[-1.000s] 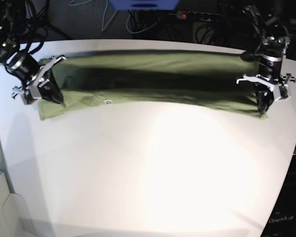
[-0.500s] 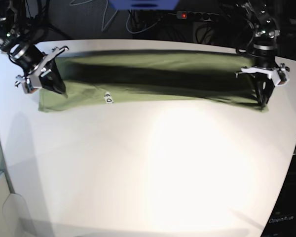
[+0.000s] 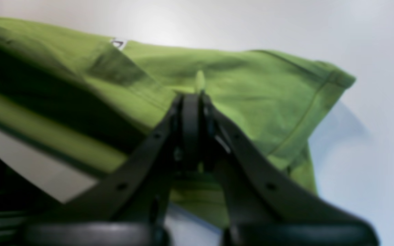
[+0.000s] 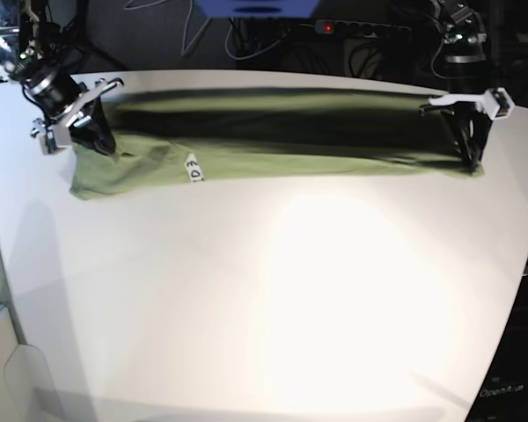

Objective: Fold the T-shirt properly
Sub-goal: 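Lower the folded edge onto the shirt and open both grippers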

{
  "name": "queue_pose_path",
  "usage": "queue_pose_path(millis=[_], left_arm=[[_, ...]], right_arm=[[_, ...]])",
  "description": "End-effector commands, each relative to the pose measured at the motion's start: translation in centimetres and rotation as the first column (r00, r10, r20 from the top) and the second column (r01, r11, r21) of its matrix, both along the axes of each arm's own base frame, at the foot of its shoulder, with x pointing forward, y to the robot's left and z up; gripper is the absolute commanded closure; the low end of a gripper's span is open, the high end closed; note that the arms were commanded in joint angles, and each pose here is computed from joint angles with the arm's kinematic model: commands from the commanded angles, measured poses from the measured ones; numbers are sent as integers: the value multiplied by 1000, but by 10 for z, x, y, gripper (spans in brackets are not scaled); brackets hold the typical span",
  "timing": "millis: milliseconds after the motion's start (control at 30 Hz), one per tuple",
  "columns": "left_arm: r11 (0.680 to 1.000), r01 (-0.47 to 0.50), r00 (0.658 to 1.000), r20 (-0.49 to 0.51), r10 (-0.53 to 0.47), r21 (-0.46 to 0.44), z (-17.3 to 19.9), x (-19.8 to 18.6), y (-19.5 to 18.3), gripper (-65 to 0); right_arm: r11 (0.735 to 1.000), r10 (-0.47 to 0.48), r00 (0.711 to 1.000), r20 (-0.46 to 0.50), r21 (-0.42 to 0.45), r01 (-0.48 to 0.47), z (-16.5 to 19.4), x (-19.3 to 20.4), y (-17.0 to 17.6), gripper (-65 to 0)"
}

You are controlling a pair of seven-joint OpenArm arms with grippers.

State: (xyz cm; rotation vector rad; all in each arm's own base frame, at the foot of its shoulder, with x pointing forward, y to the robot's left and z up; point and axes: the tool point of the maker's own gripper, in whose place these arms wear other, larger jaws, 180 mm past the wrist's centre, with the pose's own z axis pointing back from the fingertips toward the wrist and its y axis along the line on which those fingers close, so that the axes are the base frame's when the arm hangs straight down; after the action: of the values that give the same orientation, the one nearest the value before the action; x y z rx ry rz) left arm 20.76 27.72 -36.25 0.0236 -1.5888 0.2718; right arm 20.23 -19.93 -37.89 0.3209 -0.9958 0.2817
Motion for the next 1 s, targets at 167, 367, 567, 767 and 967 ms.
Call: queue_pose_path(millis=[167,367,567,767,967], left_arm=[[998,-54,993,104,55,-15,5,-14,9,-16],[995,-98,992,83,100,-29,-7,-27,18,-16],[993,-114,992,59,115,-30,-13,-34,22,-22],[995,-100,994,38,101,-28,-16,-42,19,-23],[994,-104,994,36,105,-28,-16,-43,19,-169]], right_arm=[[1000,-1,999,42,4,1,11,6,-3,-7],[1000,0,999,42,2,0,11,7,-3,-6],[1000,0,999,42,1,0,12,8,-3,-6],[1000,1,999,42,2,-1,11,8,-3,-6],[1000,2,999,42,3,-2,12,8,-2,-6]])
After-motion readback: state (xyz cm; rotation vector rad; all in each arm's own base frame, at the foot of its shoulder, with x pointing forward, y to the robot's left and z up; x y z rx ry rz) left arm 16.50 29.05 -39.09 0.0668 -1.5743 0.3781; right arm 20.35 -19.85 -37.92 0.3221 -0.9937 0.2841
